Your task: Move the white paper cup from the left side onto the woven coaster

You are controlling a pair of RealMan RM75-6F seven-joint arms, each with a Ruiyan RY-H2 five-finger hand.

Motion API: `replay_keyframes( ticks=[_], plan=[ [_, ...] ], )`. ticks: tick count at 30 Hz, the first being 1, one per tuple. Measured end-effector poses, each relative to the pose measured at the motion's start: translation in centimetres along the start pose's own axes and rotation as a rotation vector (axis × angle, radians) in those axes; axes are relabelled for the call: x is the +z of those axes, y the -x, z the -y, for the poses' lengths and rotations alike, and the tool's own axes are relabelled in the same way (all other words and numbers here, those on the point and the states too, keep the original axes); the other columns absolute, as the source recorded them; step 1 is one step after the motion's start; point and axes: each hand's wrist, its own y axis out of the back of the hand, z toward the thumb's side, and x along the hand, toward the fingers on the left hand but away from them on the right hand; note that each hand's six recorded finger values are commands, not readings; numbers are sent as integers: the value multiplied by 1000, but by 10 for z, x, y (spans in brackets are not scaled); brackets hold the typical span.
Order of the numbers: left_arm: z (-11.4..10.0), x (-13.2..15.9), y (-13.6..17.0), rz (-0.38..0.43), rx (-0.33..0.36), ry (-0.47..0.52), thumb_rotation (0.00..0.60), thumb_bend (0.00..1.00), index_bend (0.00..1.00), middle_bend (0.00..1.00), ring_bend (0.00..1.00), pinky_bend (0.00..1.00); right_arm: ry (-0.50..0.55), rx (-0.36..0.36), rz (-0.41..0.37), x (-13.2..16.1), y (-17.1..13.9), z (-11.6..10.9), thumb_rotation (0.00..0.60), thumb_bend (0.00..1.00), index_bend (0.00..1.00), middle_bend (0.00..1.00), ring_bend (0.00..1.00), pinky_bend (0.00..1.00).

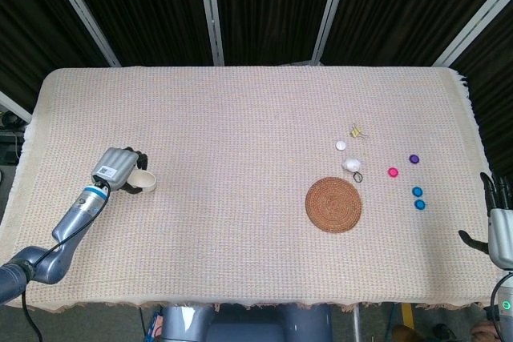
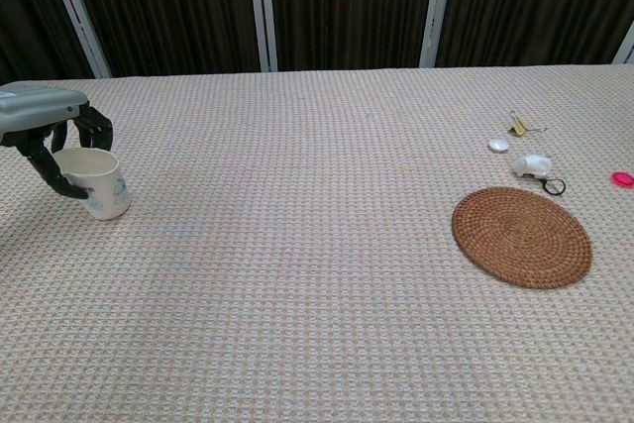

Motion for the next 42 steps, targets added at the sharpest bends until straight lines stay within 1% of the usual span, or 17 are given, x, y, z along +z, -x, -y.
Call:
replay_keyframes(
  ticks=[3, 6, 9, 10, 14, 17, 21, 25, 27, 28, 30, 32, 33, 34, 35, 39, 42],
  plan=[
    [-6, 9, 3, 24, 16, 19, 600, 121, 517, 463, 368, 498, 4, 0, 2, -1, 0, 0, 600, 0, 0, 0, 0, 0],
    [-17, 27, 7, 73, 41, 51, 600, 110, 513, 457, 367, 497, 5, 4, 6, -2, 1, 0, 600, 0, 0, 0, 0, 0],
    [-31, 59, 11, 151, 67, 83, 600, 105, 511, 454, 367, 497, 5, 10, 12, -3, 1, 1, 600, 0, 0, 0, 0, 0],
    [-37, 75, 12, 188, 75, 90, 600, 105, 511, 454, 367, 497, 6, 11, 14, -4, 2, 1, 600, 0, 0, 0, 0, 0],
    [-51, 124, 10, 293, 89, 58, 600, 105, 511, 454, 367, 497, 8, 6, 27, -7, 3, 0, 600, 0, 0, 0, 0, 0],
    [-52, 160, 2, 349, 83, 20, 600, 105, 512, 454, 367, 497, 11, 3, 40, -11, 5, -2, 600, 0, 0, 0, 0, 0],
    [-45, 210, -8, 404, 66, -31, 600, 106, 511, 454, 367, 497, 13, 1, 56, -16, 6, -3, 600, 0, 0, 0, 0, 0],
    [-32, 245, -16, 422, 39, -71, 600, 104, 511, 447, 366, 491, 10, 2, 64, -20, 7, -4, 600, 0, 0, 0, 0, 0],
    [-26, 255, -19, 419, 26, -84, 600, 86, 498, 403, 342, 473, 11, 4, 69, -22, 7, -4, 600, 0, 0, 0, 0, 0],
    [-22, 260, -21, 414, 20, -92, 600, 69, 478, 349, 305, 453, 12, 5, 72, -24, 6, -4, 600, 0, 0, 0, 0, 0],
    [-17, 265, -24, 404, 17, -105, 600, 40, 384, 208, 195, 377, 13, 4, 76, -25, 6, -4, 600, 0, 0, 0, 0, 0],
    [-15, 267, -25, 396, 24, -122, 600, 9, 168, 45, 47, 235, 13, 1, 76, -25, 5, -5, 600, 0, 0, 0, 0, 0],
    [-14, 268, -25, 393, 28, -130, 600, 3, 101, 17, 20, 193, 13, 0, 75, -25, 5, -6, 600, 0, 0, 0, 0, 0],
    [-13, 268, -25, 388, 31, -138, 600, 0, 33, 0, 1, 146, 13, 0, 74, -25, 5, -6, 600, 0, 0, 0, 0, 0],
    [-13, 267, -25, 384, 32, -141, 600, 0, 3, 0, 0, 114, 12, 0, 73, -24, 5, -6, 600, 0, 0, 0, 0, 0],
    [-19, 266, -19, 379, 43, -132, 600, 0, 0, 0, 0, 53, 15, 6, 69, -23, 4, -5, 600, 0, 0, 0, 0, 0],
    [-34, 255, -11, 362, 93, -124, 600, 0, 0, 0, 0, 12, 19, 11, 61, -22, 4, -5, 600, 0, 0, 0, 0, 0]
  ],
)
